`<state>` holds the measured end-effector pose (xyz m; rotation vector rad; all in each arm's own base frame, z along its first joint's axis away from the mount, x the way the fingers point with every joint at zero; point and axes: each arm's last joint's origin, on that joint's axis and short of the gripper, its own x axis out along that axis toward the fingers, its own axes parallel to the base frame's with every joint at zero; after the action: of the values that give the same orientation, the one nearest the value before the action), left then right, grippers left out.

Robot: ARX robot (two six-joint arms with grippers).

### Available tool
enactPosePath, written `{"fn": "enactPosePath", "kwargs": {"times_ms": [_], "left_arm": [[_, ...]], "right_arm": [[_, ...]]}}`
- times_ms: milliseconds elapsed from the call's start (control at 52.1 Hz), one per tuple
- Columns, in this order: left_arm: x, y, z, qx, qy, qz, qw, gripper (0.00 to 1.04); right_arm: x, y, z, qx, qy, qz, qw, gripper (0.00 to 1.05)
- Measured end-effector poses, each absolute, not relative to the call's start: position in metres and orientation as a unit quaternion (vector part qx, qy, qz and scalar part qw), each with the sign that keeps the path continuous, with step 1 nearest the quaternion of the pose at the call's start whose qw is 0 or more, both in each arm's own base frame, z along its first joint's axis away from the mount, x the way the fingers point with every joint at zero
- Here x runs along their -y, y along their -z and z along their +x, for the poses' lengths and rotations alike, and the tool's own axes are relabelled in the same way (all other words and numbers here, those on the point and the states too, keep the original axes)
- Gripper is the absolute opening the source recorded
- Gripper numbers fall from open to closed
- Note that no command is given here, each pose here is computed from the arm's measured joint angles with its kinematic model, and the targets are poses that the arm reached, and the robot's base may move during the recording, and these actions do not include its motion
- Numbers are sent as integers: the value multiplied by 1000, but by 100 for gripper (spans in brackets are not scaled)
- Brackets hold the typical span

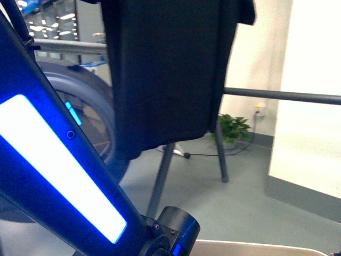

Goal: Move hamper under clothes hanger

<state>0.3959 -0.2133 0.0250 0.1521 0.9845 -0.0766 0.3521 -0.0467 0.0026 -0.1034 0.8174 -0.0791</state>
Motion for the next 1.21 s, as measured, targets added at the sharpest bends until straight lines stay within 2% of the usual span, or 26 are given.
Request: {"fn": "enactPosePath", "kwargs": {"times_ms": [729, 921, 1209], "left_arm": [[213, -25, 396, -472, 37, 74, 878, 4], [226, -26, 389, -473, 59, 77, 876, 4], [209, -26, 398, -470, 29, 74, 879, 4]], "right_arm": [[47, -2, 352, -397, 38, -50, 916, 3], [57, -2, 350, -401, 65, -51, 912, 3], [44, -2, 352, -398, 29, -49, 916, 3]]}}
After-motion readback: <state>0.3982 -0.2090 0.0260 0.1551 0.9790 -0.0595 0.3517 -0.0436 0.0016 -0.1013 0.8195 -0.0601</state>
